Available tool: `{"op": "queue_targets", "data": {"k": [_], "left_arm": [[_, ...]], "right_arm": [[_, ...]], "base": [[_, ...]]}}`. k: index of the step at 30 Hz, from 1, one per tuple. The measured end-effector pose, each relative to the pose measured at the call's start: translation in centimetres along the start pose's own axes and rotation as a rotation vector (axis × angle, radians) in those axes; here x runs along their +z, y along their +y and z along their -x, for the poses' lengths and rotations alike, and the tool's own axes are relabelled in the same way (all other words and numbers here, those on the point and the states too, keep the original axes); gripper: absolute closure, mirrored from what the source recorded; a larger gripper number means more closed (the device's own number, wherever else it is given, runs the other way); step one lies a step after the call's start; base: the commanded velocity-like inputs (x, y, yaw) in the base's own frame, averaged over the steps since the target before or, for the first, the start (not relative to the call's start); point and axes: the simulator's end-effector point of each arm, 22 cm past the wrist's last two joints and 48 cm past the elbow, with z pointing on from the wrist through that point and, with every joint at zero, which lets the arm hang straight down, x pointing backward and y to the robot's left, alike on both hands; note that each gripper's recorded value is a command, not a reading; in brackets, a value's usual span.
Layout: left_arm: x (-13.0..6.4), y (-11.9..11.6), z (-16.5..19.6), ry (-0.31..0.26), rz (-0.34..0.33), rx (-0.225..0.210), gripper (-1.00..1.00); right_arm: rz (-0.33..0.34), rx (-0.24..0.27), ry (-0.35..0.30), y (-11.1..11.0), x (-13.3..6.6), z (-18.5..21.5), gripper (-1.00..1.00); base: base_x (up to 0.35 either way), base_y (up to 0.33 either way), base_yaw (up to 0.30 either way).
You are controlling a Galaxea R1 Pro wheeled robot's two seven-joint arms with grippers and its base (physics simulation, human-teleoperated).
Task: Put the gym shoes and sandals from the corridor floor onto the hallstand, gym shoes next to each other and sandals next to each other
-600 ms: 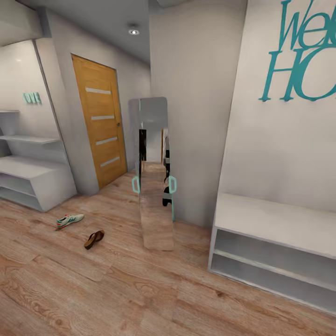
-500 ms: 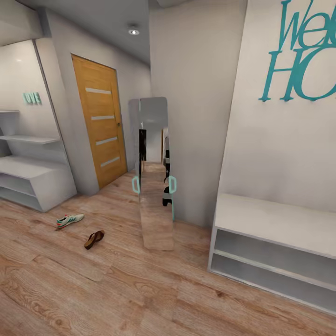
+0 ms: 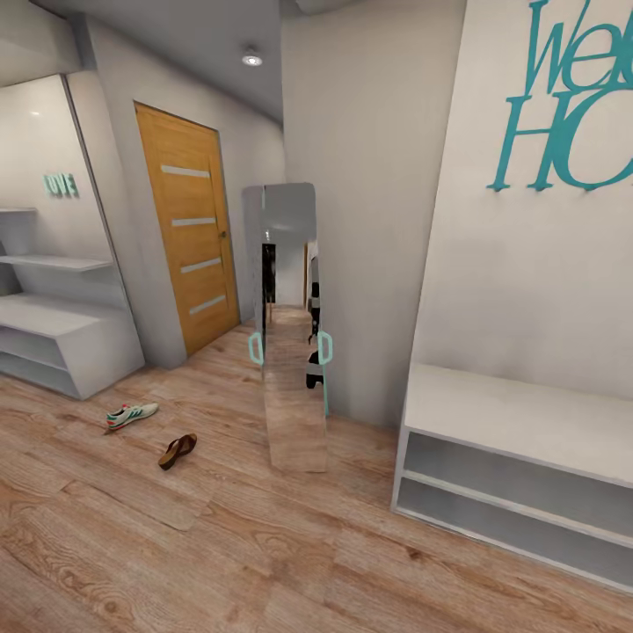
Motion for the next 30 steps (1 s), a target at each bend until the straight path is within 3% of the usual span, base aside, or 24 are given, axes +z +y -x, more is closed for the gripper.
{"op": "queue_targets", "data": {"k": [10, 18, 30], "left_arm": [[0.0, 0.0, 0.0, 0.0, 0.0, 0.0, -1.0], [0.0, 1.9, -0.4, 0.003, 0.024, -0.005, -1.0], [0.0, 1.9, -0.4, 0.003, 0.024, -0.004, -1.0]], "right_arm": [[0.0, 0.0, 0.0, 0.0, 0.0, 0.0, -1.0], [0.006, 0.002, -0.035, 0.4, 0.0, 2.3, -1.0], [0.006, 0.0, -0.037, 0.5, 0.0, 2.5, -1.0]], "base": [[0.0, 0.0, 0.0], [0.0, 0.0, 0.0], [0.0, 0.0, 0.0]]}}
